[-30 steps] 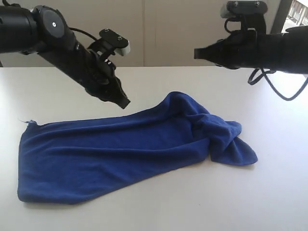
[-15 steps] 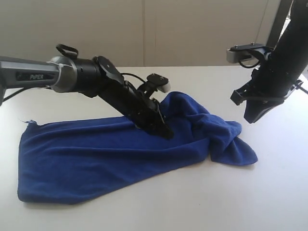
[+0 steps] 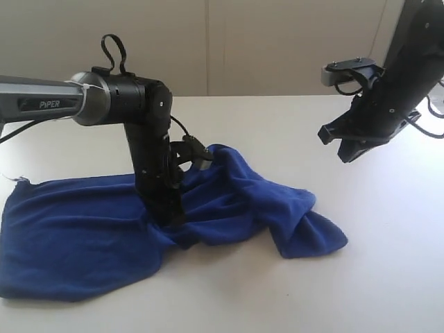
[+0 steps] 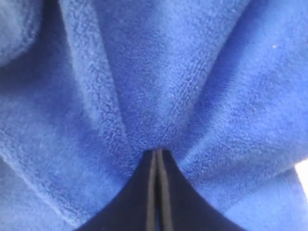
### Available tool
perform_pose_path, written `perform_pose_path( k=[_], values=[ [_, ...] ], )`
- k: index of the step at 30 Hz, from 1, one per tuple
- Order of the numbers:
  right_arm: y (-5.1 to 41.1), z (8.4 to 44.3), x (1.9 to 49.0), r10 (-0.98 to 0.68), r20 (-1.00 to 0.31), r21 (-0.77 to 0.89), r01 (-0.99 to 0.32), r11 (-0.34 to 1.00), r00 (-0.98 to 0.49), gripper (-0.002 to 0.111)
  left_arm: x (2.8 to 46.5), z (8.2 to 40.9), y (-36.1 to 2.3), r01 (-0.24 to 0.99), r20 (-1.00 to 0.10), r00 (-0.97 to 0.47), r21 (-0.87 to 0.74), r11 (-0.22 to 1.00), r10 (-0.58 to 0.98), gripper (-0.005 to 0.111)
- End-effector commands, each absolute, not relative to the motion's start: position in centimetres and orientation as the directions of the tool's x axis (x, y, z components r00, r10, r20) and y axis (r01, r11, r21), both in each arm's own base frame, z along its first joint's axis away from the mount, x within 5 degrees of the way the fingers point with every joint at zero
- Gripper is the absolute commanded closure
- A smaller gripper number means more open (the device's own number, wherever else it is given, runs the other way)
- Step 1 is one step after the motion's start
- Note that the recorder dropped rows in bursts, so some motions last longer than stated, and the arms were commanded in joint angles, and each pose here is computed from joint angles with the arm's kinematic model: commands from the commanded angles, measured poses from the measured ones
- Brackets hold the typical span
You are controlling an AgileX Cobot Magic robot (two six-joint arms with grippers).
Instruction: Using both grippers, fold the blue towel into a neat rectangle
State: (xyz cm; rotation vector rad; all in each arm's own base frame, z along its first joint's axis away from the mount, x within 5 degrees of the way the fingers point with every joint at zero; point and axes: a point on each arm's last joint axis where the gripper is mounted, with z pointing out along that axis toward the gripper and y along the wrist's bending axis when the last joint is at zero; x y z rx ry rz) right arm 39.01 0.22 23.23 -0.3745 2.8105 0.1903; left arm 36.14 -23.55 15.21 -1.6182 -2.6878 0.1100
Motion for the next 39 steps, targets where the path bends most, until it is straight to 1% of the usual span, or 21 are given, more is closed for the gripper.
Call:
perform_pose_path(
  k=[1,4,6,8,10,11,15,23,26,31,36,39],
  values=[
    [0.8,21.2,40.0,-0.210,-0.316,0.178,-0.275,0.945,-0.925,0.106,35.0,15.0,-21.6,0.892,0.159,-0.431,-0.070,0.446,0.888,0.107],
    [1.4,19.0,40.8,-0.217,-0.319,0.252,-0.303,0.919,-0.923,0.095,35.0,16.1,-21.3,0.901,0.157,-0.421,-0.040,0.432,0.893,0.107],
    [2.0,17.6,41.3,-0.205,-0.335,0.318,-0.315,0.894,-0.920,0.083,34.8,16.3,-21.2,0.900,0.171,-0.420,-0.048,0.434,0.891,0.107],
    [2.6,16.5,41.8,-0.188,-0.350,0.382,-0.323,0.866,-0.918,0.067,34.7,16.4,-21.1,0.899,0.184,-0.419,-0.056,0.435,0.889,0.107],
    [3.1,15.5,41.9,-0.182,-0.343,0.429,-0.326,0.843,-0.922,0.059,34.7,16.4,-21.1,0.899,0.188,-0.418,-0.058,0.435,0.889,0.107],
    [3.4,14.9,41.9,-0.187,-0.329,0.440,-0.325,0.837,-0.926,0.057,34.7,16.4,-21.1,0.899,0.188,-0.418,-0.058,0.435,0.889,0.107],
    [4.1,13.4,41.7,-0.220,-0.281,0.456,-0.332,0.826,-0.934,0.059,34.8,16.4,-21.2,0.899,0.174,-0.422,-0.049,0.435,0.890,0.107],
    [4.7,12.5,41.0,-0.259,-0.209,0.512,-0.331,0.793,-0.943,0.066,35.0,16.4,-21.3,0.900,0.151,-0.425,-0.038,0.435,0.893,0.107],
    [4.7,12.5,41.0,-0.259,-0.209,0.512,-0.331,0.793,-0.943,0.073,35.0,16.4,-21.3,0.900,0.146,-0.425,-0.035,0.434,0.893,0.107],
    [4.7,12.5,41.1,-0.258,-0.215,0.507,-0.333,0.795,-0.942,0.093,35.0,16.4,-21.4,0.900,0.143,-0.426,-0.033,0.434,0.894,0.107],
    [4.4,12.6,41.5,-0.252,-0.246,0.465,-0.342,0.816,-0.936,0.108,35.1,16.4,-21.4,0.901,0.138,-0.426,-0.030,0.434,0.894,0.107],
    [3.6,13.5,42.2,-0.270,-0.283,0.372,-0.364,0.854,-0.921,0.108,35.1,16.4,-21.4,0.901,0.138,-0.426,-0.030,0.434,0.894,0.107]
  ],
)
